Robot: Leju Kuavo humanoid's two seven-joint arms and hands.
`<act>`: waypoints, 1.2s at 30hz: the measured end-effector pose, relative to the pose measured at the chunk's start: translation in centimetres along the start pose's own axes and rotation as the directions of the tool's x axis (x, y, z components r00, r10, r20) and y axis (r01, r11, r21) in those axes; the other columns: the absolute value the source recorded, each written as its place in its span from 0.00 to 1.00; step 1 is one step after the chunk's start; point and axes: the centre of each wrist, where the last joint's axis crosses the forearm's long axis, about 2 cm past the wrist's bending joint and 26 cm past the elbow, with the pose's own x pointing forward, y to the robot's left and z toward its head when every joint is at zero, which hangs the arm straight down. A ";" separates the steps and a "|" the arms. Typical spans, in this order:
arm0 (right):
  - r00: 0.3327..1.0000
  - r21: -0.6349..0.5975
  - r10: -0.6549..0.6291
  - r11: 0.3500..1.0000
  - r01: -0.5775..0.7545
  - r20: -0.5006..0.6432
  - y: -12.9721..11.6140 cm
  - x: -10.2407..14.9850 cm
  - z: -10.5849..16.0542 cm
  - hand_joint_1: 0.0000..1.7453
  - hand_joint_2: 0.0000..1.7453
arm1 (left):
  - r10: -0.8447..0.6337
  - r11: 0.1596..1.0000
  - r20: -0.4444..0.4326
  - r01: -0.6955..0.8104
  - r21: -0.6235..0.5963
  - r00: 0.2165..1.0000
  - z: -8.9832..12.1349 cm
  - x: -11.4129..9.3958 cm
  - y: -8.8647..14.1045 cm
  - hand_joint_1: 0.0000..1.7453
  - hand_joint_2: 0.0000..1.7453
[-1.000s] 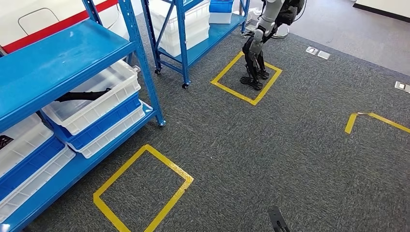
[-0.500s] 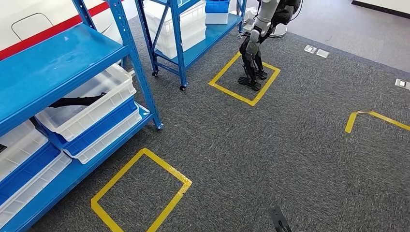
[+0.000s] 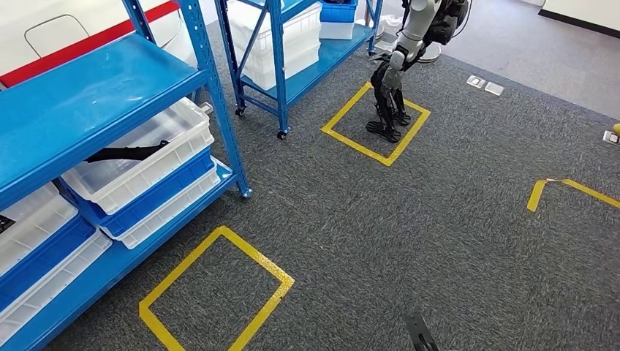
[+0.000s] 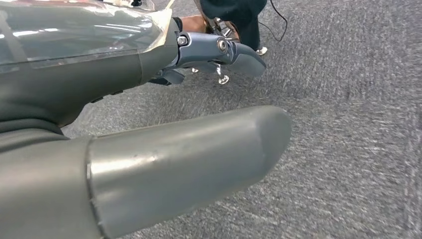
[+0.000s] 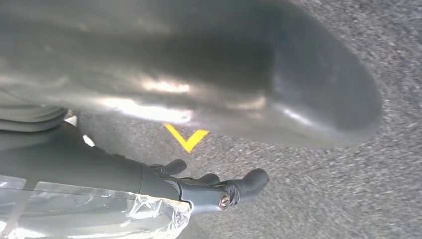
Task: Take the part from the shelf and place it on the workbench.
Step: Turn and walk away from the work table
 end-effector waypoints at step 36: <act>0.999 0.009 0.023 1.000 -0.023 -0.023 0.6 -1.0 0.2 0.00 0.00 | -0.036 0.999 0.005 0.036 0.011 0.999 0.0 -0.1 0.0 0.00 0.00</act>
